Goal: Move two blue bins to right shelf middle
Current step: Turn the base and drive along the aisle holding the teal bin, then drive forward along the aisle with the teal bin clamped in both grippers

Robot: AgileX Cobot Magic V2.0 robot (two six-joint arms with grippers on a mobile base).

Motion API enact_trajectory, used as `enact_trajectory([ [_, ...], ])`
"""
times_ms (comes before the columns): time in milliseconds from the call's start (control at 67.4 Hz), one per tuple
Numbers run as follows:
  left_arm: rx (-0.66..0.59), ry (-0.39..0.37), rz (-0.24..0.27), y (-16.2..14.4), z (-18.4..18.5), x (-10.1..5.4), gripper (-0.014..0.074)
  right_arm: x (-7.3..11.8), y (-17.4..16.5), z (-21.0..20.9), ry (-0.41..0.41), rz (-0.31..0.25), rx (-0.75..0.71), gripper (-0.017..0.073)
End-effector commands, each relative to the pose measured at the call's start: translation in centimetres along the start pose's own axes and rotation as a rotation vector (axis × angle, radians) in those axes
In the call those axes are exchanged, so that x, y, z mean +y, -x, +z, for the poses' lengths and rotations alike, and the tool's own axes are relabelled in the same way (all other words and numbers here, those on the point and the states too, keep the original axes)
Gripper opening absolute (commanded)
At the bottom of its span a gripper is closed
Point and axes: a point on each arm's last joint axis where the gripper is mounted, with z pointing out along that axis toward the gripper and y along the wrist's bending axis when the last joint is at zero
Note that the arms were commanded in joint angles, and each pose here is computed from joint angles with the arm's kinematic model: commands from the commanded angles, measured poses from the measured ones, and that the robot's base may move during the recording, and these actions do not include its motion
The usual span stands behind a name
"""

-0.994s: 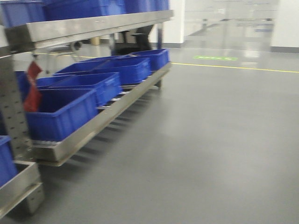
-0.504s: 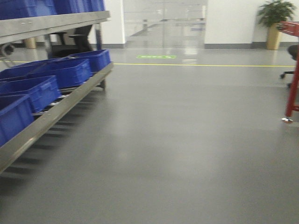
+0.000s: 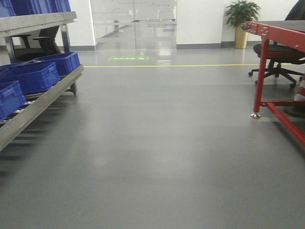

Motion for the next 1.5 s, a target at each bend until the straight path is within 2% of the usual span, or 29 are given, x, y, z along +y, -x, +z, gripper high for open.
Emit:
enact_trajectory([
  [0, -0.183, -0.057, -0.058, 1.96, -1.54, -0.61, -0.0111, 0.33, 0.71, -1.01, 0.021, -0.026, -0.067, -0.0154],
  [1483, -0.183, -0.057, -0.058, 1.96, -1.54, -0.61, -0.0111, 0.33, 0.71, -1.01, 0.021, -0.026, -0.067, -0.0154],
])
